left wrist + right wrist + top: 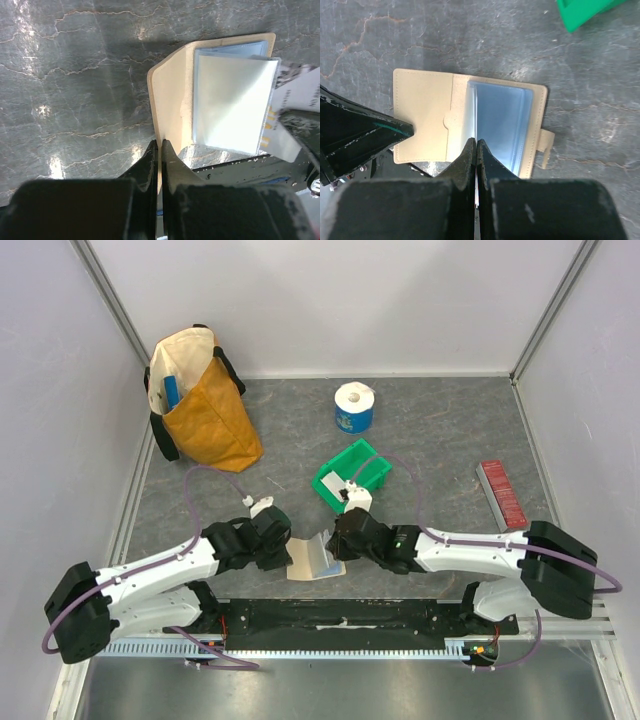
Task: Put the credit cards into the card holder
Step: Open the card holder at the center of the board.
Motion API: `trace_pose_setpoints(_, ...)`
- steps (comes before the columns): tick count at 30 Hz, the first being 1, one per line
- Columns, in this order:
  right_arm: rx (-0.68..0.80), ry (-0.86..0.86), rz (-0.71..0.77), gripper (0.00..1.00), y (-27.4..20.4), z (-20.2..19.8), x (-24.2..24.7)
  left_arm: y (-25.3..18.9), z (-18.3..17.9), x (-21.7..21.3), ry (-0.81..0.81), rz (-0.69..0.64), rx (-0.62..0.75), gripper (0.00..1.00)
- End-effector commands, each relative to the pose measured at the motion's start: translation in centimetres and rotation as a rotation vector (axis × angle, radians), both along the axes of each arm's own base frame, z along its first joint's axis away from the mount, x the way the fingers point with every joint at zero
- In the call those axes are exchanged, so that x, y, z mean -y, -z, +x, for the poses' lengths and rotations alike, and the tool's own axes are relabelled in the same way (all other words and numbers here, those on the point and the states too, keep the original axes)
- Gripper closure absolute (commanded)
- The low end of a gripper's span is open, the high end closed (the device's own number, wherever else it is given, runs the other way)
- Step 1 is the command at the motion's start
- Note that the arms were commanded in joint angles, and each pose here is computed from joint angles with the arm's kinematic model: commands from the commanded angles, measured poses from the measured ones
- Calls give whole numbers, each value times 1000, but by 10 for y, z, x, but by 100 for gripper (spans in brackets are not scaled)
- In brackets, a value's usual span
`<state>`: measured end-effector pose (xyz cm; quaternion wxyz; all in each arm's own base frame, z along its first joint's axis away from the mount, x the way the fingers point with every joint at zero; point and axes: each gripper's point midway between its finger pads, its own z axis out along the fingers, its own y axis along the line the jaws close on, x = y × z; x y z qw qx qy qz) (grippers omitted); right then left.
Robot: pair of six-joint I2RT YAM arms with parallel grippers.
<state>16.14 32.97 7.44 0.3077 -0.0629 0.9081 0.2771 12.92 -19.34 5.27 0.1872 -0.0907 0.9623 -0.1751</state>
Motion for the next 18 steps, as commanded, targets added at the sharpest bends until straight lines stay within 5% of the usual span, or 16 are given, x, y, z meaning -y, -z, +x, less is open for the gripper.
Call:
trace_pose_setpoints(1, 32, 71, -37, 100, -3, 13, 23, 1, 9, 2, -25, -9, 44, 98)
trace_pose_setpoints(18, -16, 93, -58, 100, 17, 13, 49, 11, 5, -1, -16, -1, 33, 98)
